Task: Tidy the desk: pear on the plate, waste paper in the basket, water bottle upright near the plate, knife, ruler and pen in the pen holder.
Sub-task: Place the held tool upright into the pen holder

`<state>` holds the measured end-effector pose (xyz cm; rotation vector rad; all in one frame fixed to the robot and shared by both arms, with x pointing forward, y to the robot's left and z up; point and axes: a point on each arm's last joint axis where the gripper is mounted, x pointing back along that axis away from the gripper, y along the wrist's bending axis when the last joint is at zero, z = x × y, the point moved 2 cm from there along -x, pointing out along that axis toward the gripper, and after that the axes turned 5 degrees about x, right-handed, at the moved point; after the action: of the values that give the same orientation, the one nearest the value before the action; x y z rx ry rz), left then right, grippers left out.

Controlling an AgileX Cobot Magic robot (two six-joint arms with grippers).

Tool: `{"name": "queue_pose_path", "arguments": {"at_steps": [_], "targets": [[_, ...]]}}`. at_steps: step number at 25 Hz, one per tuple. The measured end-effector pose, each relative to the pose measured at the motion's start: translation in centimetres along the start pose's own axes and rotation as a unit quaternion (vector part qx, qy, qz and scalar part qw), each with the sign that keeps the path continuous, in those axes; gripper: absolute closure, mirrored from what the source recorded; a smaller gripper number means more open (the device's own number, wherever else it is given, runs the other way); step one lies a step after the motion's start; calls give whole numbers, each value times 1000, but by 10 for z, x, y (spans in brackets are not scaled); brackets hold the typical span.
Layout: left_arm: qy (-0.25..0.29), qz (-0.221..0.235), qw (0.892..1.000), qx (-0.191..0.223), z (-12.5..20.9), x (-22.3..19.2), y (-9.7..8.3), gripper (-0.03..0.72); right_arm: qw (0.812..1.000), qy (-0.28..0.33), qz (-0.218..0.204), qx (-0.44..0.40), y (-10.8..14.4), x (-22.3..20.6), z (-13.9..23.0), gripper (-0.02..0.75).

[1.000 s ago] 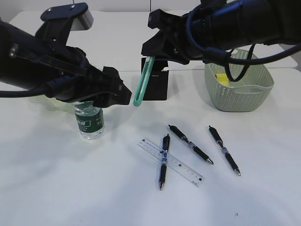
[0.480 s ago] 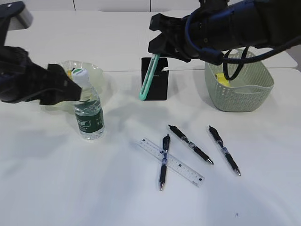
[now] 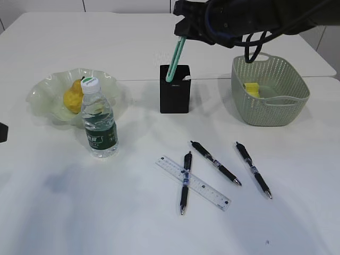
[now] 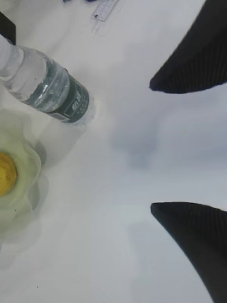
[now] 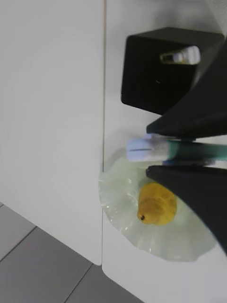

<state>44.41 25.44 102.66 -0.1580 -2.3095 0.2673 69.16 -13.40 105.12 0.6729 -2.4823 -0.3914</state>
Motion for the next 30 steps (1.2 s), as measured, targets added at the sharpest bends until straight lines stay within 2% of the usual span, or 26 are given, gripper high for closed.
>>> {"name": "queue_pose_path", "arguments": {"at_steps": [7, 15, 23, 30], "targets": [[-20, 2, 1000, -6, 4, 20, 1, 181, 997, -18, 15, 80, -13, -30, -20, 632], [-15, -5, 1000, -19, 8, 29, 3, 181, 989, -18, 33, 146, -29, -65, -21, 632], [-12, -10, 1000, -27, 10, 32, 4, 181, 986, -35, 54, 152, -43, -86, -17, 632], [-10, -4, 1000, -18, 10, 32, 3, 181, 986, -26, 67, 153, -57, -101, -1, 632]]}}
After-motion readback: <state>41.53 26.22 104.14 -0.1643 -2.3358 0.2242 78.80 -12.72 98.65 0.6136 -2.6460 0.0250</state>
